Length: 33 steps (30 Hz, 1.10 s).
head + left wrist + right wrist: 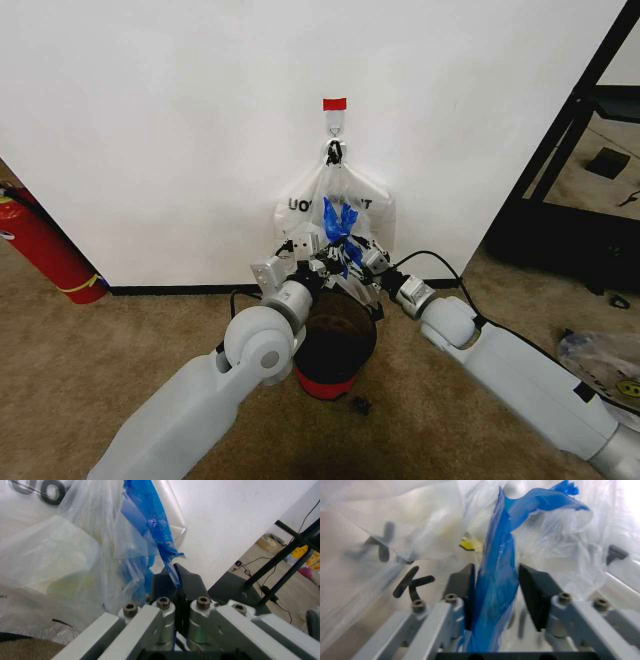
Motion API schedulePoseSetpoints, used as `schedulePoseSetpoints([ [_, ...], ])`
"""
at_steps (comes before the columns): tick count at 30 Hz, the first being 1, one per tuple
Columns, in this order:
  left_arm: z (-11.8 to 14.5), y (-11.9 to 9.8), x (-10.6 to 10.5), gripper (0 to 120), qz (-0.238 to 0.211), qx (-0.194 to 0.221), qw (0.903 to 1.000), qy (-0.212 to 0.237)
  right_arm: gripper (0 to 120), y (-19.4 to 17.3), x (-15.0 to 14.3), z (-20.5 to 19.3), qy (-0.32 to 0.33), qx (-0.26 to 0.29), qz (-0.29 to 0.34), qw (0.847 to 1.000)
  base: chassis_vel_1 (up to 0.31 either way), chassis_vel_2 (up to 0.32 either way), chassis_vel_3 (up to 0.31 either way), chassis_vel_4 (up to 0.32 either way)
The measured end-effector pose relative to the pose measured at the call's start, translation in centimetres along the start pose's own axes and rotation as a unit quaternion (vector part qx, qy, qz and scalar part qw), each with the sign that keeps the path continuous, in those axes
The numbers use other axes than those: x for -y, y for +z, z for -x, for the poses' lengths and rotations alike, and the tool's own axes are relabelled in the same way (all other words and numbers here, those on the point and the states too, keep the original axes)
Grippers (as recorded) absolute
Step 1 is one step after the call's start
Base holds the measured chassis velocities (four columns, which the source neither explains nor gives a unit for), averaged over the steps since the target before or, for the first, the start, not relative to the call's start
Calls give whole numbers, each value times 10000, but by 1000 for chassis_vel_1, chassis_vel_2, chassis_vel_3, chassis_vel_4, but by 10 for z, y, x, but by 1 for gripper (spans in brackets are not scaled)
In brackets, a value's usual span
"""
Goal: Pick up the garbage bag from the wall and place it over the trash bin.
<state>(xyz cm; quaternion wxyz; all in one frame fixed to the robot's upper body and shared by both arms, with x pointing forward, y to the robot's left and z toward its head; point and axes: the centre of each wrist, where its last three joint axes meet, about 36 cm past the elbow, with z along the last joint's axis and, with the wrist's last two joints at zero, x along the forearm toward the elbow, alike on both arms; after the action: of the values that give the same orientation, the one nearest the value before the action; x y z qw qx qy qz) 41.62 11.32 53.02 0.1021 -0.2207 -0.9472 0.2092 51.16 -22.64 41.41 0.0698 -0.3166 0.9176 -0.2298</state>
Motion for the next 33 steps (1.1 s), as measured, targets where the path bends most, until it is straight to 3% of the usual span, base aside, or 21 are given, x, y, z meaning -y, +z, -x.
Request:
schedulePoseSetpoints([
  [7,-1,2,-5,0,83,25,9999,-79,0,-8,2,-19,314,55,258,9992,0,0,0,0],
  [13,-3,1,-7,0,100,53,9999,-114,0,-18,1,-36,628,133,685,9956,0,0,0,0],
  [21,-13,-4,-10,0,131,140,9997,-138,0,-43,1,-86,1211,503,1716,9764,0,0,0,0],
  [33,-38,-8,-5,0,165,206,9996,-37,0,-61,-15,-129,1728,734,2095,9596,0,0,0,0],
])
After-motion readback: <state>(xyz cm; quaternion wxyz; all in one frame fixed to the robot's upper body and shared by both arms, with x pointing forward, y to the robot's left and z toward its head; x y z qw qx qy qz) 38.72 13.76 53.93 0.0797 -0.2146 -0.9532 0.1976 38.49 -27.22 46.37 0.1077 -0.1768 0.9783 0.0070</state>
